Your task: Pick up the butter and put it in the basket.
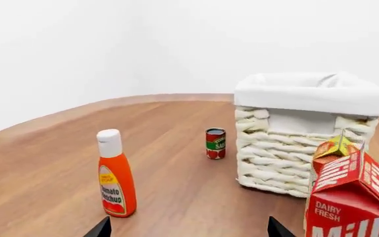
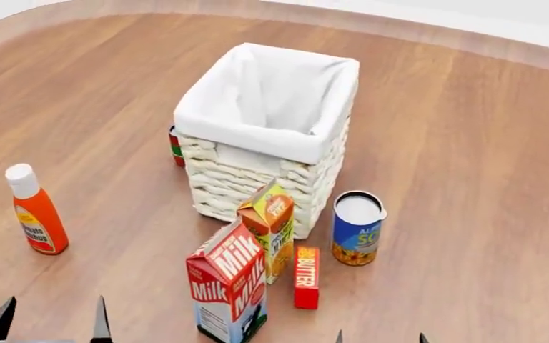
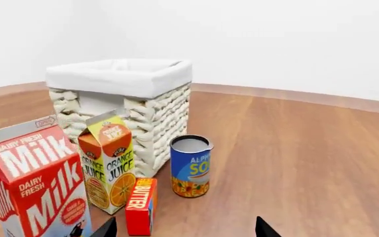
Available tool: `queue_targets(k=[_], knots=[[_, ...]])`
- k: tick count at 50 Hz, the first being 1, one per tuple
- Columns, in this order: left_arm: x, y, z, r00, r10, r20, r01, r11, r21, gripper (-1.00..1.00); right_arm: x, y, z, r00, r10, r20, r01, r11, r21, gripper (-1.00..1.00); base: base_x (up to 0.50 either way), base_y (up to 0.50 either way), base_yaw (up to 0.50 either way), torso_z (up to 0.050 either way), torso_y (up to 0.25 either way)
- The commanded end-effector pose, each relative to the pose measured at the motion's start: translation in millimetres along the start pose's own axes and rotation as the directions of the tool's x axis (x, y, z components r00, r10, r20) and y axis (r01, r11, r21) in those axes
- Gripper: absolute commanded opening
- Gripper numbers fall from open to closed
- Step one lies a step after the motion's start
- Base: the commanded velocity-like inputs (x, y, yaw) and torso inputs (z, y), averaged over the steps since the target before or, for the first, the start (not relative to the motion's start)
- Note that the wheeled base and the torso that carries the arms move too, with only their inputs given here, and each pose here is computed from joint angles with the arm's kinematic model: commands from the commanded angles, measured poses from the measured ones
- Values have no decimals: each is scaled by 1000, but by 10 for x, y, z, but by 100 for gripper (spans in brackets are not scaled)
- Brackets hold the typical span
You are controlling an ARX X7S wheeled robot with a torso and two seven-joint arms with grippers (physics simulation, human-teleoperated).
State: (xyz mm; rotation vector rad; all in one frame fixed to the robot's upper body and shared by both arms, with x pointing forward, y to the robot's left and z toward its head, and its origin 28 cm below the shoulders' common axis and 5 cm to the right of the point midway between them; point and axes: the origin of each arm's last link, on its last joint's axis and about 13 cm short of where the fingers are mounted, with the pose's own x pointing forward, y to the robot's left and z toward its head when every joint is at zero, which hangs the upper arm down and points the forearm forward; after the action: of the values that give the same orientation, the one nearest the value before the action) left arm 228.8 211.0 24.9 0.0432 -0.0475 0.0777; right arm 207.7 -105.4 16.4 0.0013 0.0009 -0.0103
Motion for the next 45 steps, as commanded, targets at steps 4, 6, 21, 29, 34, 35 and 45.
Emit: queue_targets(k=[4, 6, 21, 29, 34, 35, 45], knots=[[79, 124, 388, 995, 94, -15, -95, 990, -108, 100, -25, 11, 23, 1000, -11, 20, 11, 1000, 2, 100, 467, 179, 0, 0, 0], [79, 134, 415, 995, 103, -12, -104, 989, -109, 100, -27, 16, 28, 1000, -11, 20, 11, 1000, 2, 100, 467, 179, 0, 0, 0], [56, 145, 439, 995, 101, -7, -101, 989, -107, 100, -46, 17, 44, 999, -39, 31, 39, 999, -1, 100, 299, 114, 0, 0, 0], [52, 144, 445, 995, 99, -11, -100, 989, -110, 100, -50, 19, 55, 999, -34, 33, 34, 999, 2, 100, 0, 0, 0, 0, 0], [53, 141, 440, 995, 98, -11, -99, 989, -110, 100, -41, 21, 53, 999, -31, 29, 31, 1000, 3, 100, 0, 0, 0, 0, 0], [55, 140, 438, 995, 99, -10, -99, 989, -109, 100, -40, 21, 55, 999, -31, 28, 31, 1000, 5, 100, 0, 0, 0, 0, 0], [66, 150, 461, 994, 110, 0, -109, 988, -109, 100, -42, 29, 69, 998, -31, 53, 32, 999, -3, 100, 114, 44, 0, 0, -33]])
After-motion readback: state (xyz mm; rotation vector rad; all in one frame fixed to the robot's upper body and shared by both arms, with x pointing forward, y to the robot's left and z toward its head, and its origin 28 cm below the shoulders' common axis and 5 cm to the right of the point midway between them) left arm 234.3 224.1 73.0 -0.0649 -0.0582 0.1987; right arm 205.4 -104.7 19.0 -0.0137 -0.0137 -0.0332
